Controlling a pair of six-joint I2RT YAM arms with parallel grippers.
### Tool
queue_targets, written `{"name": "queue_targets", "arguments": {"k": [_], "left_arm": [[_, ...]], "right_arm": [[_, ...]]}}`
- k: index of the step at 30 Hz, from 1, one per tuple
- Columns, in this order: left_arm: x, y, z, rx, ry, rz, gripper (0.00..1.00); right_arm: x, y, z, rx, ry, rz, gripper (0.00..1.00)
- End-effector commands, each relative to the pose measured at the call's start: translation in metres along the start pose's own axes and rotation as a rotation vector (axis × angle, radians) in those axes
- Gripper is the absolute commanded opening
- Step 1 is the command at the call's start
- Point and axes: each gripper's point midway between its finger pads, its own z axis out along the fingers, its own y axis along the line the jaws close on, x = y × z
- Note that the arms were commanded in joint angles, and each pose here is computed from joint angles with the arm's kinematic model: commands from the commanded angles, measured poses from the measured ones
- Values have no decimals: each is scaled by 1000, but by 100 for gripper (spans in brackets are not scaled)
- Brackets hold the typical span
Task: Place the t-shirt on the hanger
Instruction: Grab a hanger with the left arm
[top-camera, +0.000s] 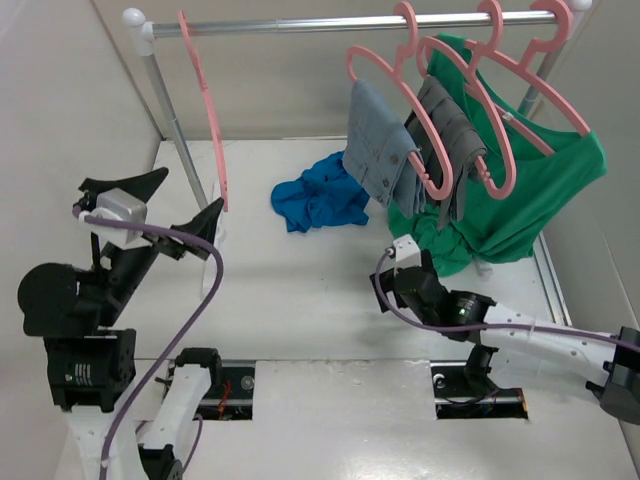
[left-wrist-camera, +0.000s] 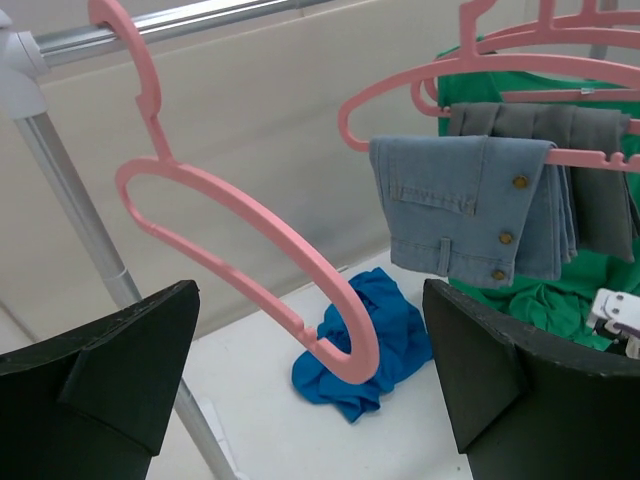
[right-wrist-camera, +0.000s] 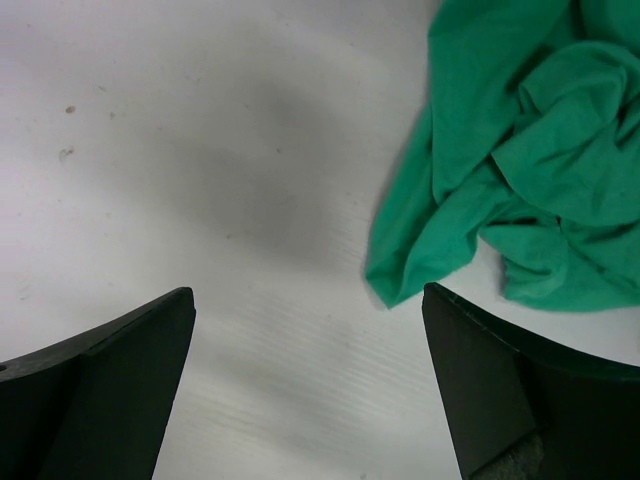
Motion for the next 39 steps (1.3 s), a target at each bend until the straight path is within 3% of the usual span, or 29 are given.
{"name": "queue_targets", "arguments": {"k": [1,10,16,20,32,36,37,39], "left_arm": [[-30,6,4,-26,-109,19,91],[-25,10,50,85,-39,-47,91],[-27,28,86,95,1,-80,91],[-3,48,103,36,105,-118,100],[28,99,103,-175,228,51,100],[18,104,85,-219,230,152,87],[18,106,84,-228,233,167,78],[24,103,76,-221,259,195,70]], "right_arm": [[-45,18,5,-48,-81,-1,100],[-72,56,47,-33,31,-112,100],[-62,70,66,-40,108,-121,100],[-68,75,70,-39,110,-113,100],[-80,84,84,-36,135,-139,100],[-84,84,84,-39,127,-143,100],[-84,84,84,-39,127,-143,100],[-85,84,84,-39,127,-154,100]]}}
